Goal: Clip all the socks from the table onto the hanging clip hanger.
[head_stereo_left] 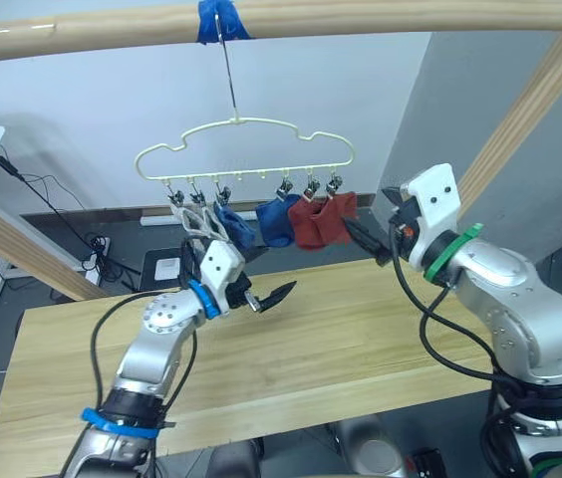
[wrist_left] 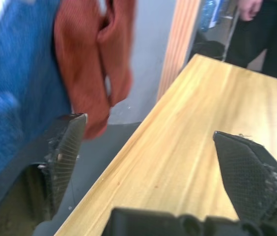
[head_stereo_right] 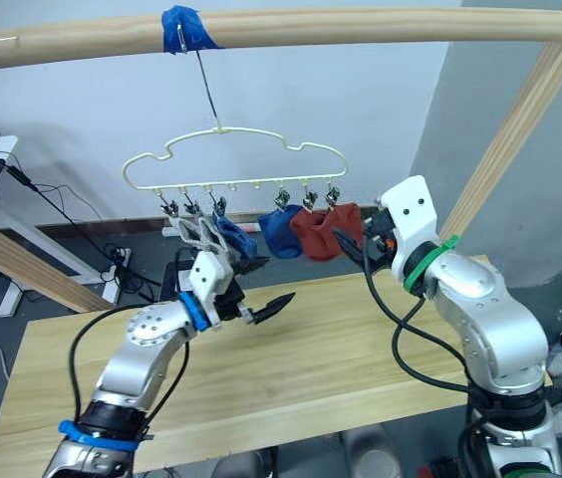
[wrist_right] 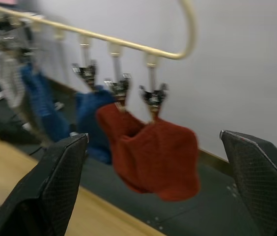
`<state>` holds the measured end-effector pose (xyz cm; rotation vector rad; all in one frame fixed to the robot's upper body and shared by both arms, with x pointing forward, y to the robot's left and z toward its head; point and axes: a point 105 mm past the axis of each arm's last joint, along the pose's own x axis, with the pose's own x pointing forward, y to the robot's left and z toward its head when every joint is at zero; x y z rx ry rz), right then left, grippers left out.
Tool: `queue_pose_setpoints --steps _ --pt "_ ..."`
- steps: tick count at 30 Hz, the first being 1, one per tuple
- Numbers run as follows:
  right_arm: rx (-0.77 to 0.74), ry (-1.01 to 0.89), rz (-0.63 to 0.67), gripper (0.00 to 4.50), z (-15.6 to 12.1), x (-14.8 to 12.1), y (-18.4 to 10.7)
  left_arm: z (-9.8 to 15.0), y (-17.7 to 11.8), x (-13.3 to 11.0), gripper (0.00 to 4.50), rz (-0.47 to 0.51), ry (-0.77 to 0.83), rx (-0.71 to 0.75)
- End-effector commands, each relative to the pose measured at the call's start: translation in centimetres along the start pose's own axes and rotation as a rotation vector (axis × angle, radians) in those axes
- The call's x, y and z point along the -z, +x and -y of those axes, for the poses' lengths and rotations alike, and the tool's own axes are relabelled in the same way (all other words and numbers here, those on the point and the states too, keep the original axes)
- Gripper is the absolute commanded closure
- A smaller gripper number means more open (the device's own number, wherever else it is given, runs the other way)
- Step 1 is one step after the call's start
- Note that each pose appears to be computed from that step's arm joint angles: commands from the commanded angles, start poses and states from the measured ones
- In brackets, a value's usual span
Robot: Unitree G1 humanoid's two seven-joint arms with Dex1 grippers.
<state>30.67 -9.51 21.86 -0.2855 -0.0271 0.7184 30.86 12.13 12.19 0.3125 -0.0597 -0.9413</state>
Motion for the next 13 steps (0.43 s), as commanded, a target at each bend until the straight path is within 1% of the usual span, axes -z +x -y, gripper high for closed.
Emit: queue_pose_setpoints --steps 1,2,4,5,7,8,10,12,13 --pt "-0.221 -0.146 0.018 0.00 -0.5 -2.1 -2.2 -1.0 -5.4 -1.9 0.02 -0.096 0.022 0.030" --pt "-0.271 -0.165 -0.003 0.00 -0.4 -2.0 -2.7 -1.3 -6.7 -1.9 0.02 -0.145 0.014 0.029" --pt "-0.318 -0.196 -0.036 0.00 0.1 -1.9 -3.5 -1.8 -8.7 -2.2 0.02 -0.207 -0.007 0.002" --pt "-0.322 -0.202 -0.041 0.00 0.3 -1.8 -3.7 -1.9 -9.1 -2.2 0.02 -0.225 -0.025 -0.008" --pt "-0.320 -0.214 -0.048 0.00 1.1 -1.8 -3.9 -2.9 -9.9 -2.1 0.02 -0.277 -0.007 -0.077" --pt "-0.318 -0.221 -0.052 0.00 1.5 -1.7 -4.0 -3.3 -10.5 -2.0 0.02 -0.300 -0.027 -0.098" --pt "-0.320 -0.239 -0.071 0.00 2.3 -1.4 -4.5 -3.4 -12.0 -2.1 0.02 -0.331 -0.069 -0.111" --pt "-0.326 -0.252 -0.082 0.00 2.7 -1.2 -4.7 -3.2 -12.7 -1.9 0.02 -0.345 -0.104 -0.117" --pt "-0.329 -0.257 -0.082 0.00 2.8 -1.2 -4.6 -3.4 -12.7 -2.1 0.02 -0.325 -0.116 -0.122"
